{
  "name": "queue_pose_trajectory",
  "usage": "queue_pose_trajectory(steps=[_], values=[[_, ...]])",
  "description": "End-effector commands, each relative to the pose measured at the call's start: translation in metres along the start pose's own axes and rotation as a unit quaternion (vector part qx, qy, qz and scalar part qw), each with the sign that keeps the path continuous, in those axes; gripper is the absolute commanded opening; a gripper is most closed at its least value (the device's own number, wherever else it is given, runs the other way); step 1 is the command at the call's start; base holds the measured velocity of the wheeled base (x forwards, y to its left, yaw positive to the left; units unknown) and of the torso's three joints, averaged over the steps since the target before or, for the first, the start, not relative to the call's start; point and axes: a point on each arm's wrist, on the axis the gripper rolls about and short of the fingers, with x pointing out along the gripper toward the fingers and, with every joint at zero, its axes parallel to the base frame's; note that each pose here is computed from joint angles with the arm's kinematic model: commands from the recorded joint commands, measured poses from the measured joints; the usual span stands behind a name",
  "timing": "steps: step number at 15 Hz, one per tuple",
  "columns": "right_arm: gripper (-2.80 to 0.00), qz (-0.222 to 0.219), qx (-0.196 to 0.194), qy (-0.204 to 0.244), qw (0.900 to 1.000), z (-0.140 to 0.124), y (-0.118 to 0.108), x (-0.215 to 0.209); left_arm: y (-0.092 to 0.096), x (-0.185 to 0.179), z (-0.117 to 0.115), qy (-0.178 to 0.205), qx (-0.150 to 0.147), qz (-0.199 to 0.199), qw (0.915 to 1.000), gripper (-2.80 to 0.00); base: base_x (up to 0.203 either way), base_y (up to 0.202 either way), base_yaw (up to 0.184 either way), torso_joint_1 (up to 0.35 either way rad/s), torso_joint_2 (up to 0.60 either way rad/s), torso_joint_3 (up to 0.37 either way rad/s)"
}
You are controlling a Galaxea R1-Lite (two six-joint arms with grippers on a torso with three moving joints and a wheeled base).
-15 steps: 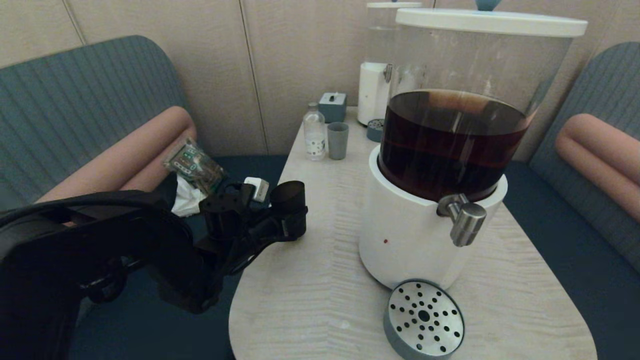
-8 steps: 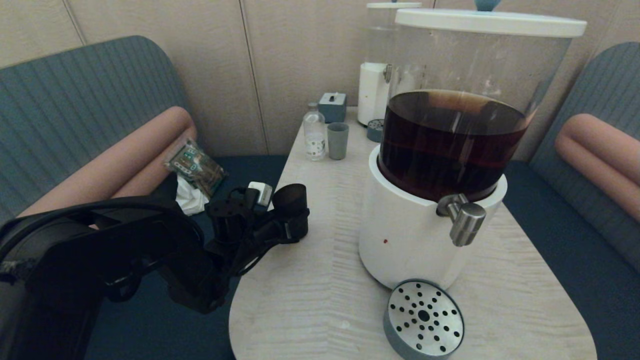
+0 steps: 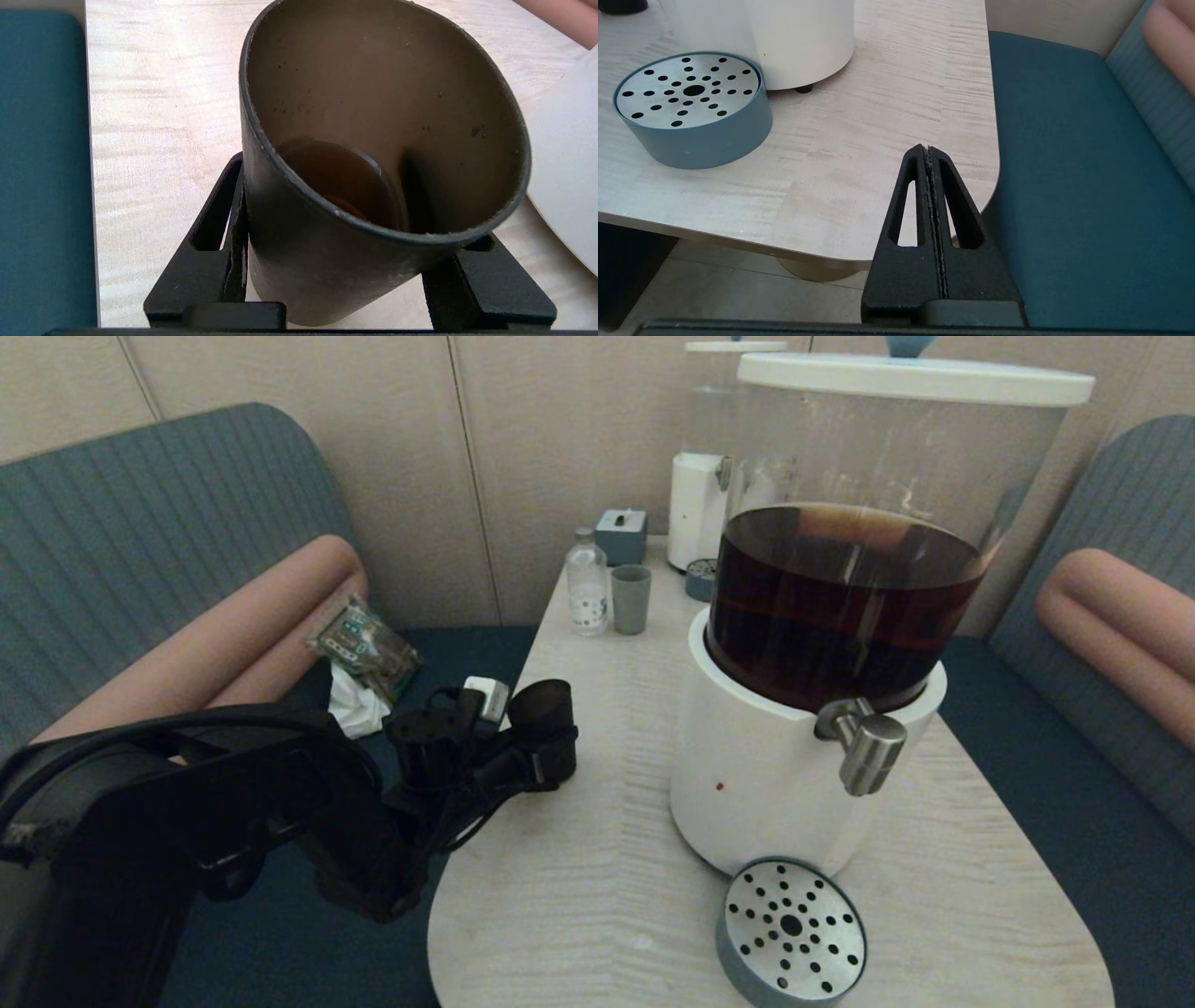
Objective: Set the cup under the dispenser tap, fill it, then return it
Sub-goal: Place the cup next to the water dispenser
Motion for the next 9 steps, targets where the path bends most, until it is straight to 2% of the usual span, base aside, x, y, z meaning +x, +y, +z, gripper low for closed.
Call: queue_pose_trajectory(steps=[1,9], values=[[-2.80,0.000,-0.001,-0.002,1.000,0.0000,0.0000,-0.0003,0.0000,0.0000,-0.0021,0.001,-0.001,-0.001,1.0000,0.00,0.000,0.000,0.000,0.000,0.00,0.000],[-2.80,0.000,-0.001,-0.002,1.000,-0.0001,0.0000,-0.0003,-0.0023,-0.0017,-0.0006,0.000,0.005,-0.004,1.0000,0.00,0.000,0.000,0.000,0.000,0.00,0.000]])
